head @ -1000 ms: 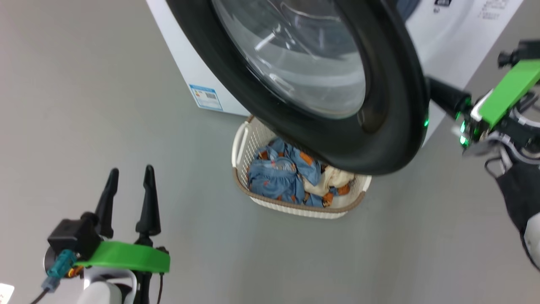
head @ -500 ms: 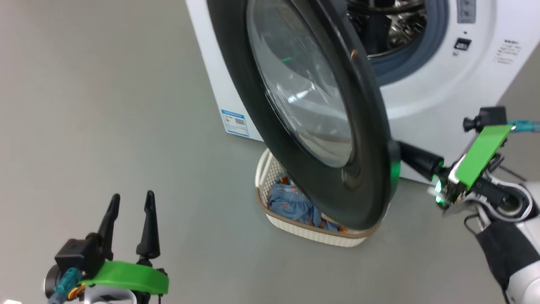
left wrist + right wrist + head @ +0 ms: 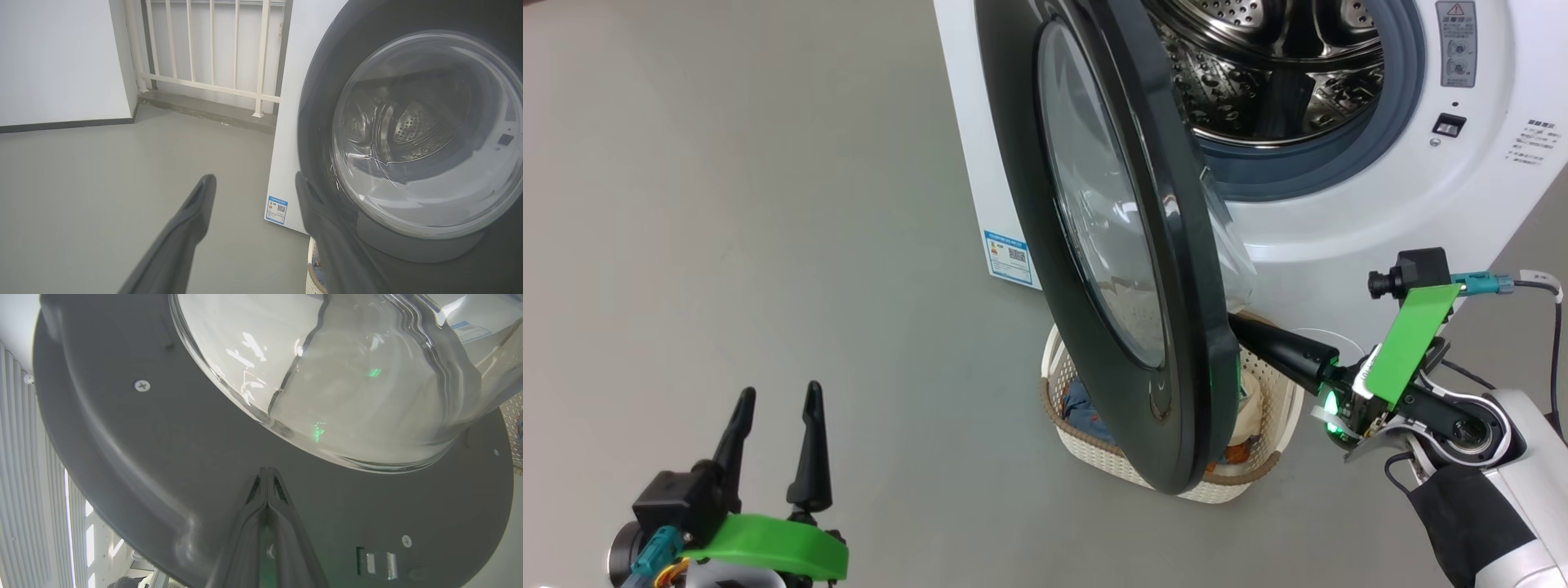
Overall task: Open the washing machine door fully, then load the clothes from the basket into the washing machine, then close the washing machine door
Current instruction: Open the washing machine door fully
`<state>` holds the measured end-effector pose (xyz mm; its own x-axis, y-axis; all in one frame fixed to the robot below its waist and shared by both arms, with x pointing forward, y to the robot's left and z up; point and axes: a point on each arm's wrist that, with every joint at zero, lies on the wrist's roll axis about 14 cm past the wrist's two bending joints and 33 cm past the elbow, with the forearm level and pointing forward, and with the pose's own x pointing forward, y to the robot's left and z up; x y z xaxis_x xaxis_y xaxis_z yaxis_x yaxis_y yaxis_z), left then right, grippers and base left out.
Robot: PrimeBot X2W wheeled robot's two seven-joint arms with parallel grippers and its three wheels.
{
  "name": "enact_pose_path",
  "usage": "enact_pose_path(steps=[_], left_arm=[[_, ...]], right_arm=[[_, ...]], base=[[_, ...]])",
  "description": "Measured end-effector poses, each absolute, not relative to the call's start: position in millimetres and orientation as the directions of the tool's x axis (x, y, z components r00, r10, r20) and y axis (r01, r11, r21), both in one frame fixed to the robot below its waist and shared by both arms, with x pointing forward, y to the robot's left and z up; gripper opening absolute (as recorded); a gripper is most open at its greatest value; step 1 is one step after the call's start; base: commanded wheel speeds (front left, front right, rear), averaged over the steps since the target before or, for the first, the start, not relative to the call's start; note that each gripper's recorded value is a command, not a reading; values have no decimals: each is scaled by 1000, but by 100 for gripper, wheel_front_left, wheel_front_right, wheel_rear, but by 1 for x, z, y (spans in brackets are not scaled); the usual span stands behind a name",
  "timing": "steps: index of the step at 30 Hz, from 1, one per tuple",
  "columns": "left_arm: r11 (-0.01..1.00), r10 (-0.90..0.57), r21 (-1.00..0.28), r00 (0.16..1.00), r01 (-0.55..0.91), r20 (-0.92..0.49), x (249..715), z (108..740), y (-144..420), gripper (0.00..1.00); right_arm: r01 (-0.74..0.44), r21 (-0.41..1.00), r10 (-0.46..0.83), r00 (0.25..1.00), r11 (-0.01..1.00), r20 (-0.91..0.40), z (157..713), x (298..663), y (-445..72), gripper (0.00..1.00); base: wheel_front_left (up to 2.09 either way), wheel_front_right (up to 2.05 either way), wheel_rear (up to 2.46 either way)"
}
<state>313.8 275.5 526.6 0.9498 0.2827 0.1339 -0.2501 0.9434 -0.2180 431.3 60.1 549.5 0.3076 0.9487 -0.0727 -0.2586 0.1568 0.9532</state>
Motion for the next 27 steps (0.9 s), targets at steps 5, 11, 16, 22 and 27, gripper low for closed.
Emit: enact_pose_path(steps=[5, 11, 16, 22, 27], left_arm=[[947, 274, -213, 952, -241, 137, 316, 527, 273, 100], [951, 253, -217, 957, -220, 139, 321, 528, 267, 100], [957, 220, -222, 966, -187, 135, 327, 526, 257, 100], [965, 165, -226, 976, -131, 140, 340, 526, 241, 100], [970, 120, -229, 982, -85, 144, 352, 527, 227, 100]], right_arm=[[-252, 955, 948, 310, 160, -76, 548, 429, 57, 0], [-257, 953, 939, 336, 162, -69, 552, 428, 49, 0], [-282, 939, 915, 397, 198, -74, 556, 432, 34, 8], [-349, 907, 848, 530, 237, -18, 577, 444, 6, 39], [-405, 872, 784, 619, 276, 39, 593, 443, -16, 100]], base=[[0, 0, 0], [0, 0, 0], [0, 0, 0], [0, 0, 0], [0, 0, 0]])
